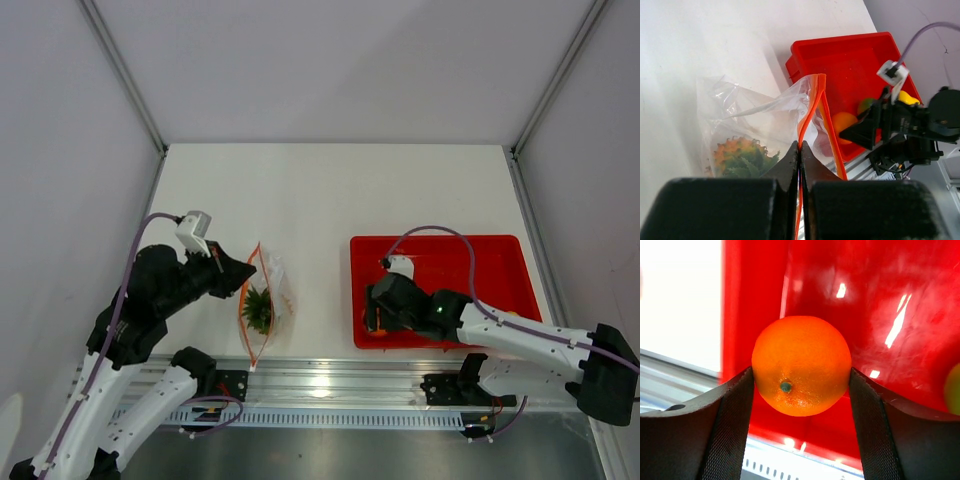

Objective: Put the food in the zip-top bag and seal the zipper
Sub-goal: Pick up the fake fruit from the bin, then place the fake fruit in the zipper food storage bag.

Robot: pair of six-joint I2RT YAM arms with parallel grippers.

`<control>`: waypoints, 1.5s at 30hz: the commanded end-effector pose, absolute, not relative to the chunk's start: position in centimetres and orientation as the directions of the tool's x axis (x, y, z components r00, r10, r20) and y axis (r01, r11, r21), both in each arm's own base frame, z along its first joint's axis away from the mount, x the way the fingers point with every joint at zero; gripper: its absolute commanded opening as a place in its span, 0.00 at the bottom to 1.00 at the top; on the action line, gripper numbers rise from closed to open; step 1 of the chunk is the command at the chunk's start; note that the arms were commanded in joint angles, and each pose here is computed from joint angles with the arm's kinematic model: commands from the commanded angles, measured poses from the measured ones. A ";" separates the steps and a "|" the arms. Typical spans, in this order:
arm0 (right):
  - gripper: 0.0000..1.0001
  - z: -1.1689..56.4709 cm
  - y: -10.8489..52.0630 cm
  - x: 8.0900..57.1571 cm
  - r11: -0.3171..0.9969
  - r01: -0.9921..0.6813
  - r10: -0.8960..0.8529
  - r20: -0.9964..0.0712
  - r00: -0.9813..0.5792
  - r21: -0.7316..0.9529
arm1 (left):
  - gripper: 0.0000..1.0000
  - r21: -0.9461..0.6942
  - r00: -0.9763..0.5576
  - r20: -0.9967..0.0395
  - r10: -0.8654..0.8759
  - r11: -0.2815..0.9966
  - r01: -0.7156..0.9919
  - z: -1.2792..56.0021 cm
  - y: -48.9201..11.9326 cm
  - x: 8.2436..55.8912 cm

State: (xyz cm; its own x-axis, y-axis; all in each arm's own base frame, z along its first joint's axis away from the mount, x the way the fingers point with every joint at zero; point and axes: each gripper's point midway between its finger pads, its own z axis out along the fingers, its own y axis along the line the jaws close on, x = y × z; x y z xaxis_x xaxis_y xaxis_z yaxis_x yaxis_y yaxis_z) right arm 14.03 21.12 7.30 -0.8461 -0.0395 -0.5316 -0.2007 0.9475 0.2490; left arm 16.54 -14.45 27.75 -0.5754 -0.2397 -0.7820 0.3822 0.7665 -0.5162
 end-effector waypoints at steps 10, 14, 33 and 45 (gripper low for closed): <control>0.00 27.7 31.6 14.9 0.630 -0.656 -0.012 -0.838 -0.545 0.417 | 0.01 -0.532 -0.566 -0.780 -0.267 0.759 0.376 29.3 -14.5 16.7; 0.00 32.0 36.0 10.5 0.404 -0.823 -0.045 -0.890 -0.454 0.399 | 0.01 -0.531 -0.573 -0.775 -0.266 0.766 0.363 28.8 -14.5 16.9; 0.00 34.8 44.9 5.6 0.109 -0.946 -0.095 -0.944 -0.317 0.306 | 0.01 -0.544 -0.592 -0.760 -0.266 0.760 0.357 28.3 -14.8 16.9; 0.00 30.4 45.2 11.7 0.438 -0.854 -0.109 -0.927 -0.360 0.280 | 0.01 -0.543 -0.586 -0.765 -0.268 0.758 0.362 28.6 -14.5 16.4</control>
